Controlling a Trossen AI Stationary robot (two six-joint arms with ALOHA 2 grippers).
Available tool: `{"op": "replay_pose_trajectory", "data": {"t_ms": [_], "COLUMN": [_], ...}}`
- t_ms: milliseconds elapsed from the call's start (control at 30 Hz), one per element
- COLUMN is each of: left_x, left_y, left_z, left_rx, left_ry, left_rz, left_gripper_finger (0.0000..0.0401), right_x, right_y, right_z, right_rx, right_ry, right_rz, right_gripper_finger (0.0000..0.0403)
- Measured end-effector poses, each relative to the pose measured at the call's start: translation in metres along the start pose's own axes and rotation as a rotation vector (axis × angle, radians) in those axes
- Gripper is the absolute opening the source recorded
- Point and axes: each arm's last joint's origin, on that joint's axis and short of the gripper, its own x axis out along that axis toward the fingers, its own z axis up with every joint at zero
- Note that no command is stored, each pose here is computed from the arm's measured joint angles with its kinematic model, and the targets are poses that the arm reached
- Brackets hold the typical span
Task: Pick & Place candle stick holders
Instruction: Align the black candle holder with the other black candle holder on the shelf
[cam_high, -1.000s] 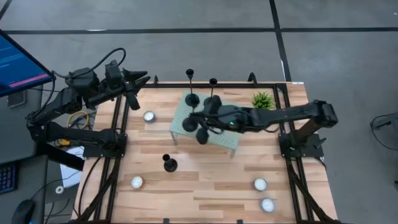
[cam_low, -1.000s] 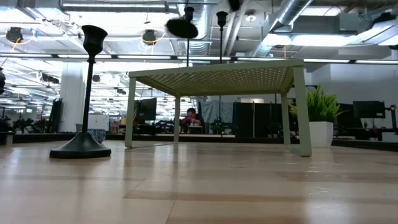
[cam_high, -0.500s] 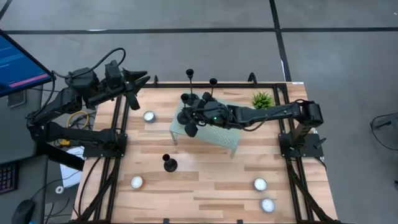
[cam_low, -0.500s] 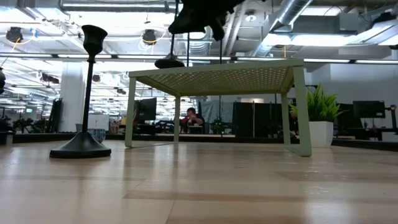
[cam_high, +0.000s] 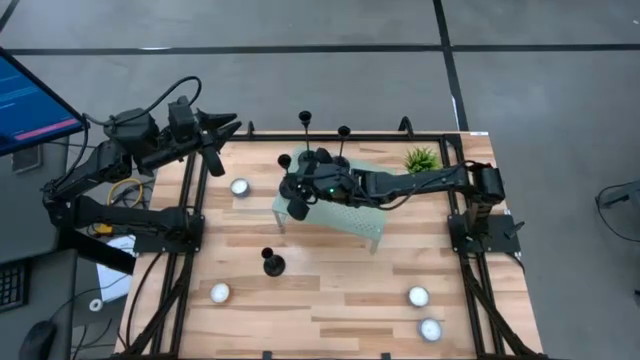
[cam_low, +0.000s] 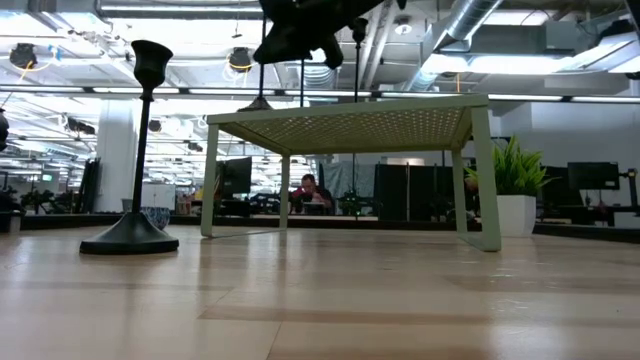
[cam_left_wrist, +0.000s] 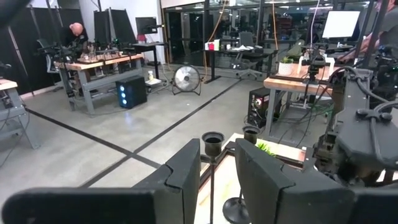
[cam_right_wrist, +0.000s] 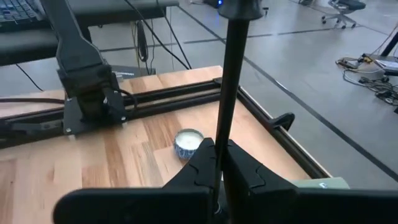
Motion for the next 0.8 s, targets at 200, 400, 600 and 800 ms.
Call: {"op": "replay_pose_trajectory", "data": {"t_ms": [200, 400, 600, 800], "left_x": [0.0000, 0.0000, 0.0000, 0.0000], "left_y": [0.0000, 0.0000, 0.0000, 0.0000], "left_z": [0.0006, 0.0006, 0.0011, 0.0013], "left_rx": [-0.002, -0.002, -0.004, -0.004], "left_ry": [-0.006, -0.006, -0.011, -0.013], "left_rz": [0.000, 0.000, 0.000, 0.000], "left_gripper_finger": [0.0102, 0.0102, 0.0102, 0.0102], "right_x": [0.0003, 0.0003, 0.0002, 0.0000], "right_y": [-0.0011, -0.0013, -0.0014, -0.0011], "right_z": [-0.0043, -0.0056, -0.0059, -0.0069], "right_rx": [-0.017, -0.007, -0.005, -0.010], "right_ry": [0.040, 0.053, 0.056, 0.066], "right_rz": [-0.007, -0.008, -0.011, -0.008], "right_gripper_finger": [0.0000, 0.0000, 0.0026, 0.0063]}}
